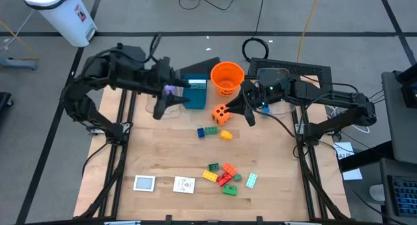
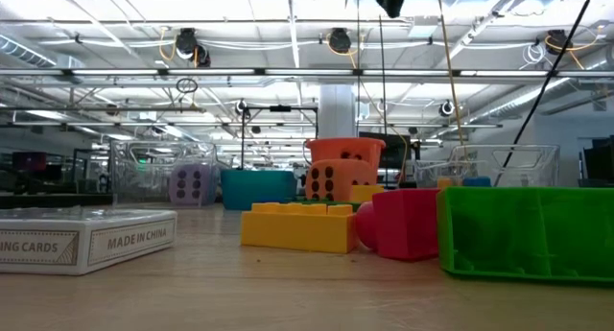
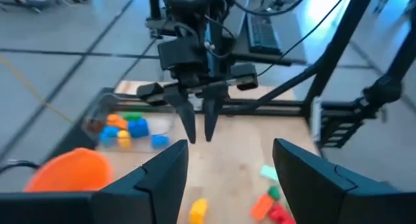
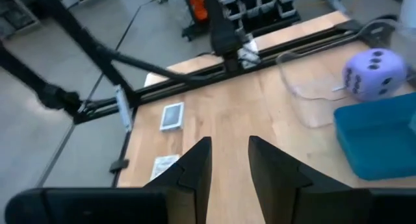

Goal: Pick & Place Toys
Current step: Put the yellow game piece into the right transparent bin

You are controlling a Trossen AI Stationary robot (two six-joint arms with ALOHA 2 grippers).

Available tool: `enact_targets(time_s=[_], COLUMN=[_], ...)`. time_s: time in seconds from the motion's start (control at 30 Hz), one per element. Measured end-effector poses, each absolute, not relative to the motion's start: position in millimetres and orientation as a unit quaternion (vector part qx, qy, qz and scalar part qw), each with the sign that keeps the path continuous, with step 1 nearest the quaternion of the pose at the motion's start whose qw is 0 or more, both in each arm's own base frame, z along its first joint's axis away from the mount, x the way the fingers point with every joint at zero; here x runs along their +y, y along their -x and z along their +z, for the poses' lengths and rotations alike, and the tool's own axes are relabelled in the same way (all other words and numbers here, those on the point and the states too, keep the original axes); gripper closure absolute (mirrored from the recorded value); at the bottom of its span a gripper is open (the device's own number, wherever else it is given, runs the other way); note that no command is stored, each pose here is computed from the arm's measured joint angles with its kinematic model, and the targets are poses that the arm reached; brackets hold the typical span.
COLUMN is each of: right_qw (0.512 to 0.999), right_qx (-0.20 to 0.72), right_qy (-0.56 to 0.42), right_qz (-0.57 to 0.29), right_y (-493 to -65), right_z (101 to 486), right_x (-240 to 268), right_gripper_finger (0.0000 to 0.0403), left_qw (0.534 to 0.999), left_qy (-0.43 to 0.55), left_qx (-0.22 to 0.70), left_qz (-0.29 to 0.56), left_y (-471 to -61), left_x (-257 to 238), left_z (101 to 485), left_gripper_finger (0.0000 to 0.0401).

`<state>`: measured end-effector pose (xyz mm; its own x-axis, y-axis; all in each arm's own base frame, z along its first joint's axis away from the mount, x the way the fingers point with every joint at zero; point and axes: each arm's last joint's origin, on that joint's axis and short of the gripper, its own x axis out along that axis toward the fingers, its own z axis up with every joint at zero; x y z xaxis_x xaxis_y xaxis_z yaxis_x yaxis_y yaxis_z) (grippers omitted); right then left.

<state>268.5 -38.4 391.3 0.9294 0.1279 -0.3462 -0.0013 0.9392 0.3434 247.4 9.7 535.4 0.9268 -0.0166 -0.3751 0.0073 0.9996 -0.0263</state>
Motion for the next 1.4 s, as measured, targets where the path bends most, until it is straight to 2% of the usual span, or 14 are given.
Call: enact_targets(time_s=[0.2, 0.4, 0.63, 0.8, 0.93, 1.23, 1.4], right_qw=[0.965, 0.927, 0.84, 0.819, 0.803, 0.777, 0.772], right_qx=[0.205, 0.332, 0.5, 0.514, 0.531, 0.557, 0.557], right_qy=[-0.155, -0.167, -0.205, -0.229, -0.24, -0.233, -0.242], right_qz=[0.05, 0.061, -0.053, -0.115, -0.129, -0.18, -0.188], right_y=[-286.6, -315.7, -326.6, -336.5, -341.2, -337.5, -332.1], right_z=[377.9, 329.6, 264.6, 232.2, 211.4, 171.2, 159.3], right_x=[-32.3, -14.2, -14.7, -19.5, -20.2, -21.6, -21.9], right_gripper_finger=[0.0297, 0.0274, 0.0199, 0.0143, 0.0118, 0.0113, 0.013], left_qw=[0.967, 0.941, 0.925, 0.928, 0.926, 0.926, 0.926], left_qy=[-0.027, -0.048, -0.036, -0.021, -0.02, -0.02, -0.011], left_qx=[0.251, 0.335, 0.378, 0.372, 0.374, 0.375, 0.375], left_qz=[0.002, 0.003, -0.001, -0.03, -0.043, -0.043, -0.039], left_y=[-245.9, -247.8, -236.4, -235.5, -234.7, -234.8, -234.7], left_x=[11.2, 19.9, 33.0, 35.6, 34.8, 34.9, 34.9], left_z=[523.4, 502.3, 495.7, 496.1, 495.7, 495.4, 495.5], left_gripper_finger=[0.0167, 0.0167, 0.0167, 0.0167, 0.0167, 0.0167, 0.0167])
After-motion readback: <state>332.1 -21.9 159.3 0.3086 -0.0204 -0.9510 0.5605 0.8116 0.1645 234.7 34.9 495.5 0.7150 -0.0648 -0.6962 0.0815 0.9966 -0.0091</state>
